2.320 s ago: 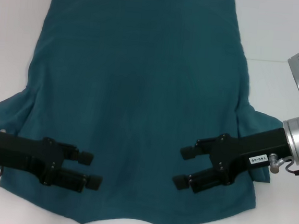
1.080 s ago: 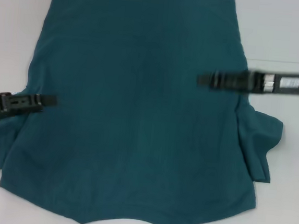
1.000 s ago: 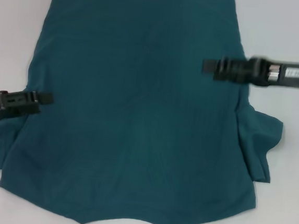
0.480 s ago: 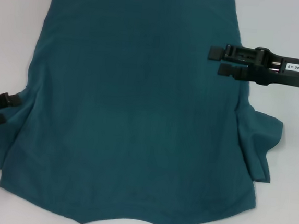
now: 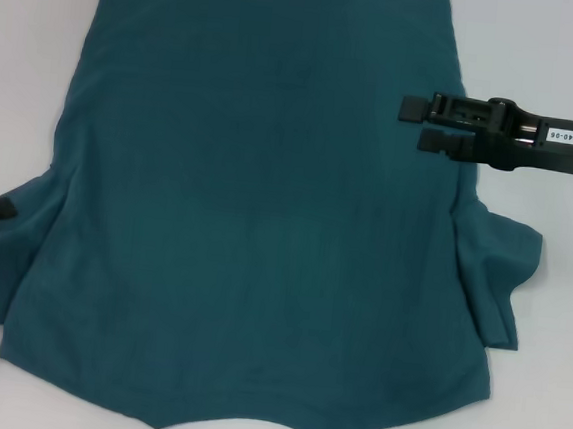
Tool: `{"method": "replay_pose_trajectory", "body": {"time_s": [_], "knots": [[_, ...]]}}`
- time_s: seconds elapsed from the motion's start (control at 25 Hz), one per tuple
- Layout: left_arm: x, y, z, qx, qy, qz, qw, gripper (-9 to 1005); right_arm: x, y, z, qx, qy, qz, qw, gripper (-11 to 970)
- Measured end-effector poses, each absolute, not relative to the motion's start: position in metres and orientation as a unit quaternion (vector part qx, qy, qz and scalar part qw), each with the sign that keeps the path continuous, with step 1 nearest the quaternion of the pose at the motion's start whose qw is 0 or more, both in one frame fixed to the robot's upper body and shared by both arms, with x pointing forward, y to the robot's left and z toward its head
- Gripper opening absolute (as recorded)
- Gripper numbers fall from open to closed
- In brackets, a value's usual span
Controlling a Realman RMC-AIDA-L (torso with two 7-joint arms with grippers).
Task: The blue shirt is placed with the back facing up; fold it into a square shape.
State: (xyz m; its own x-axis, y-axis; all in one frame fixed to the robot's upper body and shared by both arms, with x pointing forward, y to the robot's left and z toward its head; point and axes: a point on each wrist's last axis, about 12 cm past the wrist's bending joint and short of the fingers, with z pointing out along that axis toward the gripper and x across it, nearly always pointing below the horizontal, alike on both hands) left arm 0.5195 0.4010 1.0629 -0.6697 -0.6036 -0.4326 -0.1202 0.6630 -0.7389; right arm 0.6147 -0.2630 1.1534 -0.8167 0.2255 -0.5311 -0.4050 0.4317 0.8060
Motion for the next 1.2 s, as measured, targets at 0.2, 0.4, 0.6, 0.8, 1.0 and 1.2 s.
{"method": "replay_pose_trajectory", "body": {"time_s": [0.2, 0.4, 0.6, 0.8, 1.0, 1.2], "knots": [[0.520, 0.397, 1.057, -0.199, 0.849, -0.343, 0.349, 840, 0.615, -0.265, 1.154, -0.054, 0.792, 0.530, 0.299, 923], [0.520, 0.396, 1.054, -0.192, 0.852, -0.339, 0.350, 839, 0.614, -0.268, 1.154, -0.051, 0.792, 0.529, 0.301, 923], [0.522, 0.392, 1.053, -0.188, 0.852, -0.342, 0.349, 840, 0.614, -0.269, 1.154, -0.049, 0.791, 0.529, 0.302, 923], [0.526, 0.389, 1.052, -0.187, 0.852, -0.343, 0.349, 809, 0.615, -0.269, 1.154, -0.049, 0.790, 0.530, 0.303, 923], [0.530, 0.388, 1.053, -0.188, 0.852, -0.341, 0.350, 771, 0.615, -0.270, 1.155, -0.047, 0.789, 0.530, 0.305, 923], [0.531, 0.390, 1.053, -0.189, 0.852, -0.337, 0.352, 732, 0.614, -0.272, 1.154, -0.043, 0.789, 0.531, 0.306, 923]]}}
